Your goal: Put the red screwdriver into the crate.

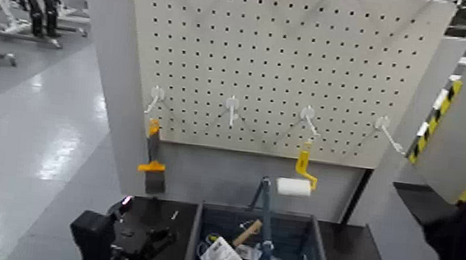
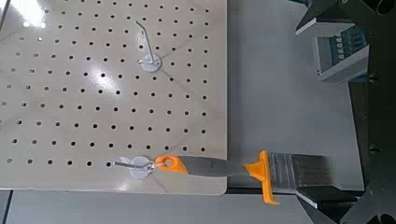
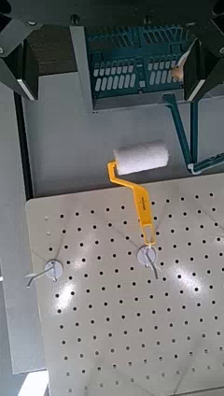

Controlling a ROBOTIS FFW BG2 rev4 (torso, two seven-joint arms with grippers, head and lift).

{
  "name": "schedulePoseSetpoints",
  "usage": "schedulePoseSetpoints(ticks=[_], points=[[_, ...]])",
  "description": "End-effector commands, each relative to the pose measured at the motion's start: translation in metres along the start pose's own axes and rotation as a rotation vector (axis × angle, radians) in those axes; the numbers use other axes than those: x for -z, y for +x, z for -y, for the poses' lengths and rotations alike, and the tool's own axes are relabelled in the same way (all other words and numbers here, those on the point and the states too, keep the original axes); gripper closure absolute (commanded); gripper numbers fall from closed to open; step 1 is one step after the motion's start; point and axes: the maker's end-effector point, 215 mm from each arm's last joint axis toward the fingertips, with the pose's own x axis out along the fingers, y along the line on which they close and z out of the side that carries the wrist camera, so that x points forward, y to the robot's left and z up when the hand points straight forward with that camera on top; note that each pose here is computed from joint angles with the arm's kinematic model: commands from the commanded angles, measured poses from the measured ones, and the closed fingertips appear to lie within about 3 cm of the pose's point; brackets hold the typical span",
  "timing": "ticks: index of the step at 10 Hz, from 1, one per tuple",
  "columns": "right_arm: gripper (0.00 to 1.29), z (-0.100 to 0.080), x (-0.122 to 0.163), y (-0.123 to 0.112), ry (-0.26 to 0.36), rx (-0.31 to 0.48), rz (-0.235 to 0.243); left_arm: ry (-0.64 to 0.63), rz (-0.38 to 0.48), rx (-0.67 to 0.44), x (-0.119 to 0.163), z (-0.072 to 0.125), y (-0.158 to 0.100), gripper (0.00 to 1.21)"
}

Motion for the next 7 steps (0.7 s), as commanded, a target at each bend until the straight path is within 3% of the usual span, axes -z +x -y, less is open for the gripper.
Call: schedulePoseSetpoints(ticks=[1, 4, 7], points=[[0.13, 0.0, 0.0, -0.001, 0.0, 0.002, 0.001, 0.029, 0.003, -0.028, 0.007, -0.005, -0.017, 0.11], [0.13, 0.003, -0.001, -0.002, -0.008, 0.005, 0.001, 0.048, 0.011, -0.045, 0.013, -0.008, -0.035, 0.11], [0.13, 0.0, 0.0, 0.0, -0.029, -0.004, -0.007, 0.059, 0.013, -0.039, 0.013, -0.005, -0.035, 0.11]])
